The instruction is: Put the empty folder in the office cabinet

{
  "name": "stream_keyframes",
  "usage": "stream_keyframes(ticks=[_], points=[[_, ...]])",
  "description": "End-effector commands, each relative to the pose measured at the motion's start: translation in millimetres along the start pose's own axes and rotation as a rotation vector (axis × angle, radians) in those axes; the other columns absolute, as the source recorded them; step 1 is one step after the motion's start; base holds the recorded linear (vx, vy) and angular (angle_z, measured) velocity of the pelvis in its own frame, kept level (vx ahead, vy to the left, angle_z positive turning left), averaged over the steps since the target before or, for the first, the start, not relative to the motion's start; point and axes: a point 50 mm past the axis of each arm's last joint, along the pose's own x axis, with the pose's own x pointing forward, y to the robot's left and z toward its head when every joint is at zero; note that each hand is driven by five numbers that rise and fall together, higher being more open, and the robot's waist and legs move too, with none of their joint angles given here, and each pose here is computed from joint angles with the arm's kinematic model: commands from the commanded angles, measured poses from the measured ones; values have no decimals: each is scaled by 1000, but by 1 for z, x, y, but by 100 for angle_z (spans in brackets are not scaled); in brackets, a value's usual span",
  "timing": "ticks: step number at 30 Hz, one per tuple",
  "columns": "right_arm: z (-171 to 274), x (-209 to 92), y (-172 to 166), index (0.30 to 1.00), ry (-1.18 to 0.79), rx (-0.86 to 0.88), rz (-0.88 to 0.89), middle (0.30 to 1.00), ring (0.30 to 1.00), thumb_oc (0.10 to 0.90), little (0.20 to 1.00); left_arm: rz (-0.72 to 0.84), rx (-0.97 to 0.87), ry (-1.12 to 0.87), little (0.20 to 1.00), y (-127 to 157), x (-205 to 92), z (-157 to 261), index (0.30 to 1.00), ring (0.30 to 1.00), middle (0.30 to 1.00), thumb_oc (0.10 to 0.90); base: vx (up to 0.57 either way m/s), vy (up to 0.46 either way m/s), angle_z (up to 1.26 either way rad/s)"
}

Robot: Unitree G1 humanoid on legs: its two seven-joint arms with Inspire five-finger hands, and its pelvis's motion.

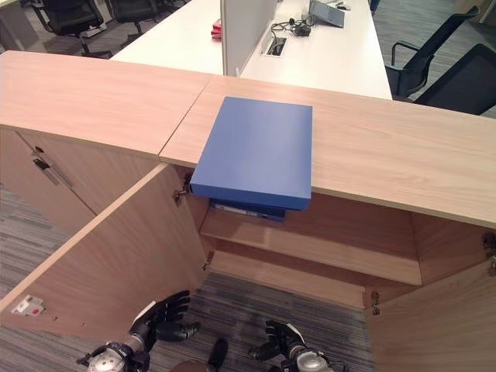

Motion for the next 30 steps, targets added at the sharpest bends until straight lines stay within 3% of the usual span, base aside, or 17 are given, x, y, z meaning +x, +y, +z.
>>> stream_keyframes(ticks=[1, 7, 11, 13, 18, 19, 26, 30], points=[[41, 1, -1, 900, -164, -47, 26, 900, 900, 800, 900, -38, 12, -319, 900, -3, 1, 66, 900, 900, 900, 800, 46, 56, 3], [37, 2, 8, 900, -151, -35, 54, 900, 900, 800, 900, -2, -18, -492, 900, 0, -11, 100, 900, 900, 900, 800, 30, 22, -9], [37, 2, 16, 900, -154, -32, 82, 900, 900, 800, 900, 53, 59, -682, 900, 8, -30, 138, 900, 900, 900, 800, 14, 0, -3], [34, 3, 22, 900, -143, -32, 103, 900, 900, 800, 900, 117, 152, -881, 900, 13, -51, 177, 900, 900, 900, 800, 28, 0, -9], [31, 3, 28, 900, -130, -25, 117, 900, 900, 800, 900, 244, 210, -1073, 900, 19, -77, 207, 900, 900, 900, 800, 6, -2, -4], [28, 4, 32, 900, -121, -17, 119, 900, 900, 800, 900, 355, 261, -1144, 900, 25, -89, 217, 900, 900, 900, 800, 0, 0, 0], [21, 4, 35, 900, -102, 19, 96, 900, 900, 800, 900, 702, 390, -1166, 900, 47, -109, 215, 900, 900, 900, 800, 0, 0, 0], [22, 5, 37, 900, -99, 20, 91, 900, 900, 800, 900, 783, 469, -1177, 900, 50, -113, 218, 900, 900, 900, 800, -5, -14, 4]])
